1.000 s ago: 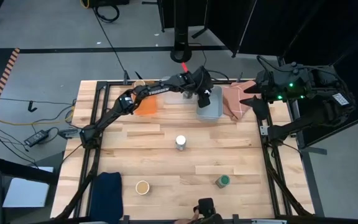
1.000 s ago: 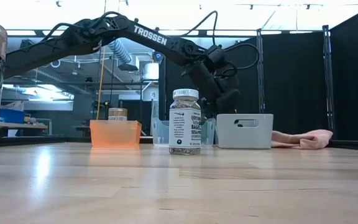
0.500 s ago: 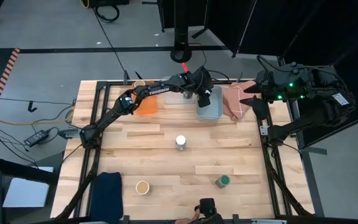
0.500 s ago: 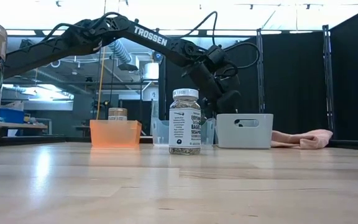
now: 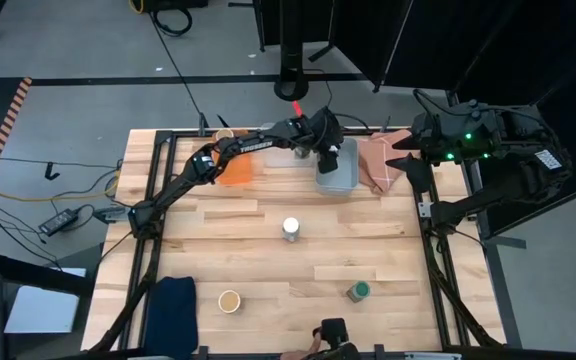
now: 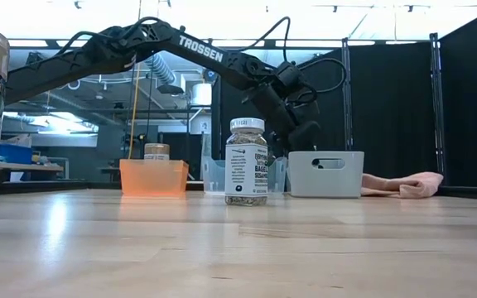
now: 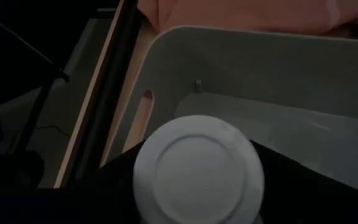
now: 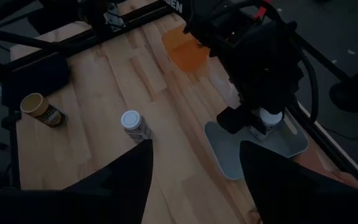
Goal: Sort spices by type
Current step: Put the bottom white seasoning bottle into the gray bin, then adjust the gray bin
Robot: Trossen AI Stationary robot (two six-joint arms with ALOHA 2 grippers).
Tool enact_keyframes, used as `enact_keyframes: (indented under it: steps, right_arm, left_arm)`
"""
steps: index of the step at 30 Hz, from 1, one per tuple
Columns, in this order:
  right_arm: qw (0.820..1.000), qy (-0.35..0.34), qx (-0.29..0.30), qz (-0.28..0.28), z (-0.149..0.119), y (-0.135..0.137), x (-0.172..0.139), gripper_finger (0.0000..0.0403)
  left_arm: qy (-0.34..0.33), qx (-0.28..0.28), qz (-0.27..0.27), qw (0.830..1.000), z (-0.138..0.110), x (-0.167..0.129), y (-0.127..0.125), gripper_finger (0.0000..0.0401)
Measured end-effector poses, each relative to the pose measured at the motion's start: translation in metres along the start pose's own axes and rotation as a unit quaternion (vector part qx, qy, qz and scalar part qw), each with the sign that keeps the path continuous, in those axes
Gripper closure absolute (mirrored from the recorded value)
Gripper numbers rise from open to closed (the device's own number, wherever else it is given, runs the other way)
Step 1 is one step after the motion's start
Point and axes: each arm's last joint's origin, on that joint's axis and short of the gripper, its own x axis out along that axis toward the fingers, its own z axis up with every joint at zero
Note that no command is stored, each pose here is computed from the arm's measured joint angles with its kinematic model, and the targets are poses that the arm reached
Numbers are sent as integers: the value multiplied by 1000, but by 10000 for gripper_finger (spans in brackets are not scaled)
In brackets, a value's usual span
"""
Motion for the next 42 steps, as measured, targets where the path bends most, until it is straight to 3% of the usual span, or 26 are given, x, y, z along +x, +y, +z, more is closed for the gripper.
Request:
enact_keyframes:
  steps: [5, 10, 22, 42]
  right_arm:
    - [1000, 0, 0, 0, 0, 0, 0, 155]
    - [1000, 0, 0, 0, 0, 0, 0, 155]
    - [1000, 0, 0, 0, 0, 0, 0, 155]
    - [1000, 1, 0, 0, 0, 0, 0, 155]
  left_arm:
    - [-2, 0, 13, 1000, 1, 0, 1, 91]
    - [-12, 0, 27, 1000, 3, 0, 2, 64]
    - [-10, 0, 28, 1000, 4, -1, 2, 62]
    - [-78, 4, 47, 996, 30, -28, 5, 61]
